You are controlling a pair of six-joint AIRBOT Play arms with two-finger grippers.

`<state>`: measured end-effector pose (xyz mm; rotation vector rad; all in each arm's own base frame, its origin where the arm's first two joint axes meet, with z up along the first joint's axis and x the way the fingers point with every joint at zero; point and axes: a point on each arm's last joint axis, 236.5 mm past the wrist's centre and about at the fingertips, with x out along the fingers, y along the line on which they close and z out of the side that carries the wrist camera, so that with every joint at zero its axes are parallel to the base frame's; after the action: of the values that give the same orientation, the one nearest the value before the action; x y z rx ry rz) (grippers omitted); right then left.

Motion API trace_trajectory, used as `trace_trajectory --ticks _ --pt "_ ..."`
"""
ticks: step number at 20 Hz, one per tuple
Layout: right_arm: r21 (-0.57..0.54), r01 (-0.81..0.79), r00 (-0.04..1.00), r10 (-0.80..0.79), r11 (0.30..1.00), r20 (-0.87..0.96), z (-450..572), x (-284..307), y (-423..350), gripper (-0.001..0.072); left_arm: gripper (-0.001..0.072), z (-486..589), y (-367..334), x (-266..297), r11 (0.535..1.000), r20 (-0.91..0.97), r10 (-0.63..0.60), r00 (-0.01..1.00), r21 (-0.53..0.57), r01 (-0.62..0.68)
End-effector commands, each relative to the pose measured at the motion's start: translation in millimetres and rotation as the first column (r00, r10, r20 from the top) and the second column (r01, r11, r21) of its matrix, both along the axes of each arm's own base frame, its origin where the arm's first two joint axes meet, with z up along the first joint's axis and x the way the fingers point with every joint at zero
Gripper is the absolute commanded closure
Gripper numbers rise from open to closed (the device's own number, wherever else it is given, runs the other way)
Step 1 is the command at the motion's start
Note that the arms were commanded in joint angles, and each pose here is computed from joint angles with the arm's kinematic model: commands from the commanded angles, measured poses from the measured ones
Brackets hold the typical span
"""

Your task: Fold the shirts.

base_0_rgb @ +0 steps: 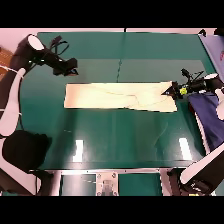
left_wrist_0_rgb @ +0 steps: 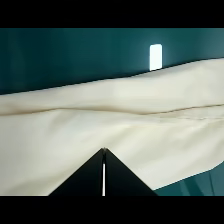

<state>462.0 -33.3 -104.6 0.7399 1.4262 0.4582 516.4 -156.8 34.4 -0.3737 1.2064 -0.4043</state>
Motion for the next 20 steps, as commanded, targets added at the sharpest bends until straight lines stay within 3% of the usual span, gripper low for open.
trace_trajectory --ticks 1,10,13,16,20 --pt "0.029 -0.037 0.999 0.037 0.999 0.000 28.2 1.1 7.3 0.0699 0.0688 4.8 -54.9 4.2 0.997 0.091 -0.071 0.993 -0.017 0.073" --pt "-0.076 -0.125 0.971 0.138 0.989 0.196 196.4 -8.3 57.2 0.0699 0.0688 -92.6 -268.9 -59.2 0.945 0.159 -0.317 0.935 -0.034 0.326" --pt "-0.107 -0.165 0.947 0.188 0.980 0.262 233.0 -17.8 87.4 0.0699 0.0688 -118.3 -298.8 -89.7 0.929 0.103 -0.357 0.928 -0.065 0.364" --pt "-0.116 -0.217 0.930 0.241 0.969 0.277 240.2 -23.5 112.1 0.0699 0.0688 -124.6 -311.6 -93.2 0.934 0.080 -0.323 0.943 -0.131 0.331" --pt "-0.115 -0.231 0.927 0.254 0.966 0.275 239.6 -23.9 123.4 0.0699 0.0687 -115.5 -305.6 -87.9 0.930 0.073 -0.334 0.940 -0.136 0.341"
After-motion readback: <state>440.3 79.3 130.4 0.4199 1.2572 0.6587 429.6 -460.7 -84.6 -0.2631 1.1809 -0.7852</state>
